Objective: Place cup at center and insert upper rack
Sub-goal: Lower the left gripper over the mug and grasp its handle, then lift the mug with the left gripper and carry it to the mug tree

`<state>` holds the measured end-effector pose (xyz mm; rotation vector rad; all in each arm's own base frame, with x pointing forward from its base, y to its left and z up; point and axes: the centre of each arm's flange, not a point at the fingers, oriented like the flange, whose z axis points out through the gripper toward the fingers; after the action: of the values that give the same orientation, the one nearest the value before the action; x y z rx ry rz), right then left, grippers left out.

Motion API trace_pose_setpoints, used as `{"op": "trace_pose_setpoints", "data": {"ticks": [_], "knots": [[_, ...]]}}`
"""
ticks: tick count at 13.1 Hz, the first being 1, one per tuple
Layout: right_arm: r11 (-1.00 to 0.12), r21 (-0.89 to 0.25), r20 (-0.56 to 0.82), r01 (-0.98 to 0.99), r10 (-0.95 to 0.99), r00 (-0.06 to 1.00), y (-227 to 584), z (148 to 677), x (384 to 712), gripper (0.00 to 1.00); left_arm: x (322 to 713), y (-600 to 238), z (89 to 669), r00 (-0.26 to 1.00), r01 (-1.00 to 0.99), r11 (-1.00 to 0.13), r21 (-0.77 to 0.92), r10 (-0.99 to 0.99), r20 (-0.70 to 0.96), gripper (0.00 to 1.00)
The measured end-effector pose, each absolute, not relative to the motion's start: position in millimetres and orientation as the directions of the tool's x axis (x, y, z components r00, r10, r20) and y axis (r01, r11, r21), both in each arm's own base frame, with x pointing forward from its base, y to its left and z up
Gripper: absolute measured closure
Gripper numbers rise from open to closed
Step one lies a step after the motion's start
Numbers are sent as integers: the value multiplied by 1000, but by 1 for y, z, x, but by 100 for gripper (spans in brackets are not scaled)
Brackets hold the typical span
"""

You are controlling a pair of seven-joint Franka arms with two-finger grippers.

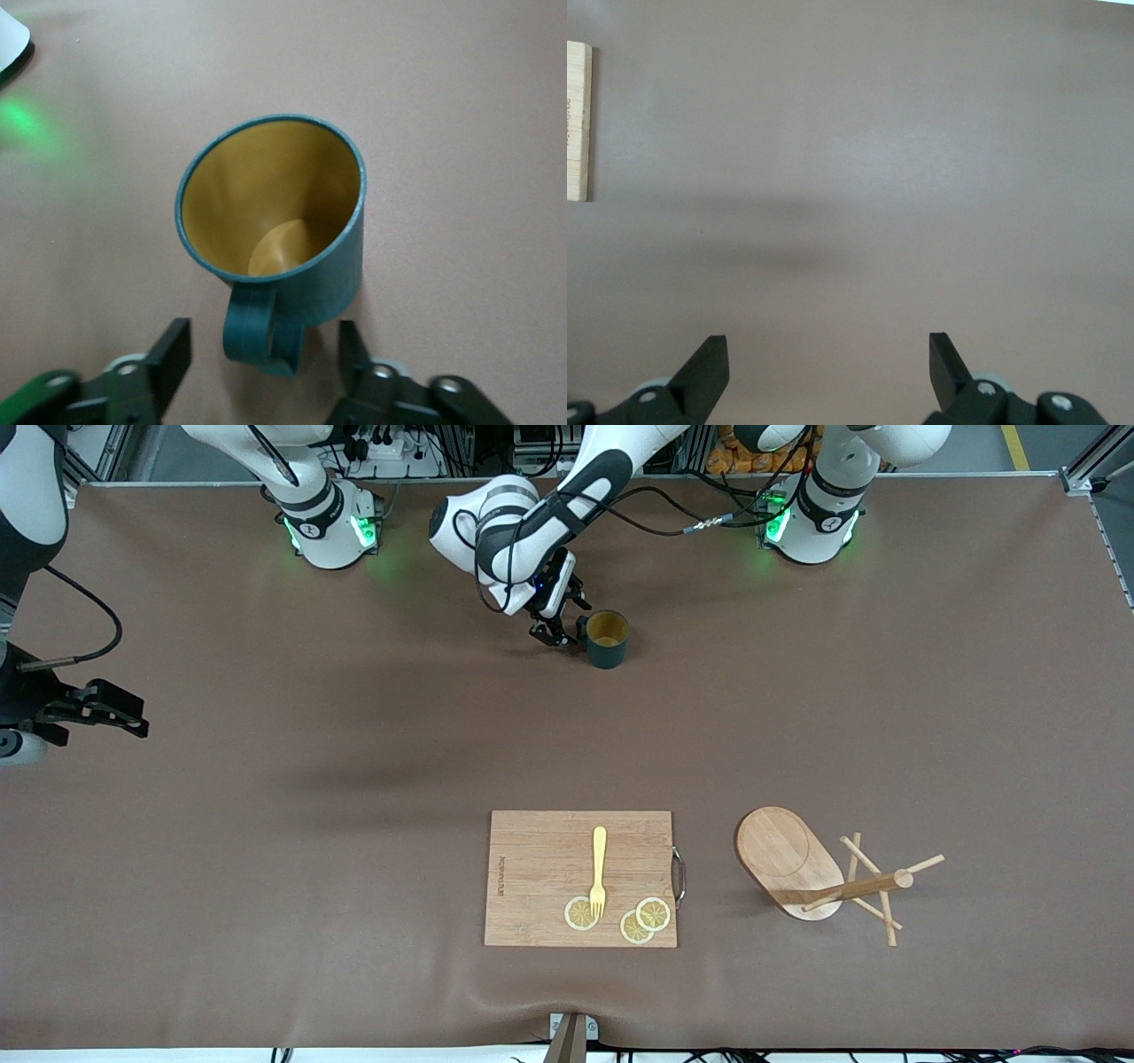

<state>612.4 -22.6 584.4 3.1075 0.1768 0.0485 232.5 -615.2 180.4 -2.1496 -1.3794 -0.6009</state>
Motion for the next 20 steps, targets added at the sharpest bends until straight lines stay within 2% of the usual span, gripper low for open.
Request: {"op": "trace_pose_setpoints", "data": {"ticks": [3,4,6,13,20], "knots": [[-993,33,48,112,113,992,-23,593,613,0,233,-614,177,391,916,-355,-187,687,612,63],[-993,34,55,111,113,992,-23,596,613,0,233,-614,177,393,915,-356,-188,687,612,63],[-993,37,71,110,113,991,-23,604,613,0,234,-615,178,396,914,-359,-189,685,611,80],[-993,38,76,110,113,991,-23,607,613,0,256,-622,209,430,898,-397,-189,701,568,80],[-993,38,76,110,112,991,-23,607,613,0,341,-607,317,411,910,-398,-116,832,372,80]]}}
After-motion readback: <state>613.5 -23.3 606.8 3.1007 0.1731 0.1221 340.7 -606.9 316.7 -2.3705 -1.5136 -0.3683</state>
